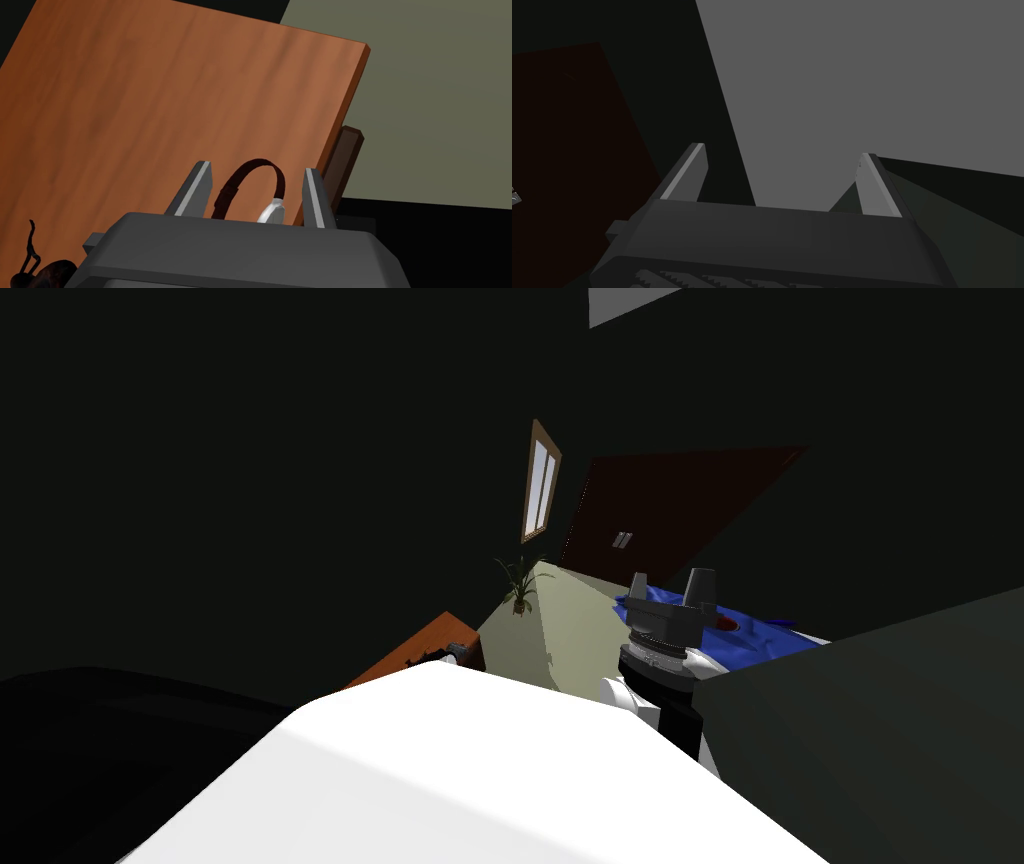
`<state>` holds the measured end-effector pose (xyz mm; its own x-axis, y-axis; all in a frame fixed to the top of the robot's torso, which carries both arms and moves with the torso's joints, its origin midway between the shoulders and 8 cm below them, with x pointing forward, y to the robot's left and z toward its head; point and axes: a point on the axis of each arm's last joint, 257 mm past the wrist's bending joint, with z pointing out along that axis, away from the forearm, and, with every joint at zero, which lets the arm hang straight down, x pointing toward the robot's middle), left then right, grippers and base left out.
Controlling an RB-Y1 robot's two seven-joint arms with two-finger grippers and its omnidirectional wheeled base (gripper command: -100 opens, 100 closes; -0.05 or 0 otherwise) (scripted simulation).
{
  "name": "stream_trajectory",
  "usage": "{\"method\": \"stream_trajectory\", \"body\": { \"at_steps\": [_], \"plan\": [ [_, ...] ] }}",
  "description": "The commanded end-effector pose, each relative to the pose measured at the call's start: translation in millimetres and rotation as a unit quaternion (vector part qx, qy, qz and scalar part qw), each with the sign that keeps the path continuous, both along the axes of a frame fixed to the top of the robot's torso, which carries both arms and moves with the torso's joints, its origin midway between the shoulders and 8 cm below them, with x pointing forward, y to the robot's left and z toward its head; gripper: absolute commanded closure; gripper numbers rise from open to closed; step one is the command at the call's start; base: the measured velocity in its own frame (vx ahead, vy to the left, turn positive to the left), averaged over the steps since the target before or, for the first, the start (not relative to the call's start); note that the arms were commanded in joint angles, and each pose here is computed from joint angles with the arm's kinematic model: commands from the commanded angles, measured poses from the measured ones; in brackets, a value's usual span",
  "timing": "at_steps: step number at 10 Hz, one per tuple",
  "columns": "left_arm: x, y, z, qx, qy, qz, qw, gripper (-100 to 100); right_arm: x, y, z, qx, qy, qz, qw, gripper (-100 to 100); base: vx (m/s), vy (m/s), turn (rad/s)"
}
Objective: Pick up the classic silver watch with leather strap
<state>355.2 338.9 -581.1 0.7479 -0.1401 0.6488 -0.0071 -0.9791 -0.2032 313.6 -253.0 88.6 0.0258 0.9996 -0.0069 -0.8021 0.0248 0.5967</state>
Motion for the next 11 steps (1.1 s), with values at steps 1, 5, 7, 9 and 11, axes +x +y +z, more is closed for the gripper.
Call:
{"method": "stream_trajectory", "body": {
  "at_steps": [1, 5, 7, 9, 11],
  "plan": [
    [0.0, 0.0, 0.0, 0.0, 0.0, 0.0, 1.0, 100, 0.0, 0.0, 0.0, 0.0, 0.0, 0.0, 1.0, 0, 0.0, -0.004, -0.011],
    [0.8, -1.1, 0.2, 0.0, 0.0, -0.001, 1.0, 0, 0.0, 0.0, 0.0, 0.0, 0.0, 0.0, 1.0, 0, 0.0, 0.0, 0.0],
    [6.9, 13.9, 7.5, 0.0, 0.0, -0.001, 1.0, 100, 0.0, 0.0, 0.0, 0.0, 0.0, 0.0, 1.0, 0, -0.029, -0.031, 0.025],
    [13.3, 26.1, 14.8, 0.0, 0.0, -0.003, 1.0, 100, 0.0, 0.0, 0.0, 0.0, 0.0, 0.0, 1.0, 0, -0.062, -0.061, 0.012],
    [11.6, 22.7, 13.0, 0.0, 0.0, -0.002, 1.0, 0, 0.0, 0.0, 0.0, 0.0, 0.0, 0.0, 1.0, 0, -0.018, -0.02, 0.004]
  ]
}}
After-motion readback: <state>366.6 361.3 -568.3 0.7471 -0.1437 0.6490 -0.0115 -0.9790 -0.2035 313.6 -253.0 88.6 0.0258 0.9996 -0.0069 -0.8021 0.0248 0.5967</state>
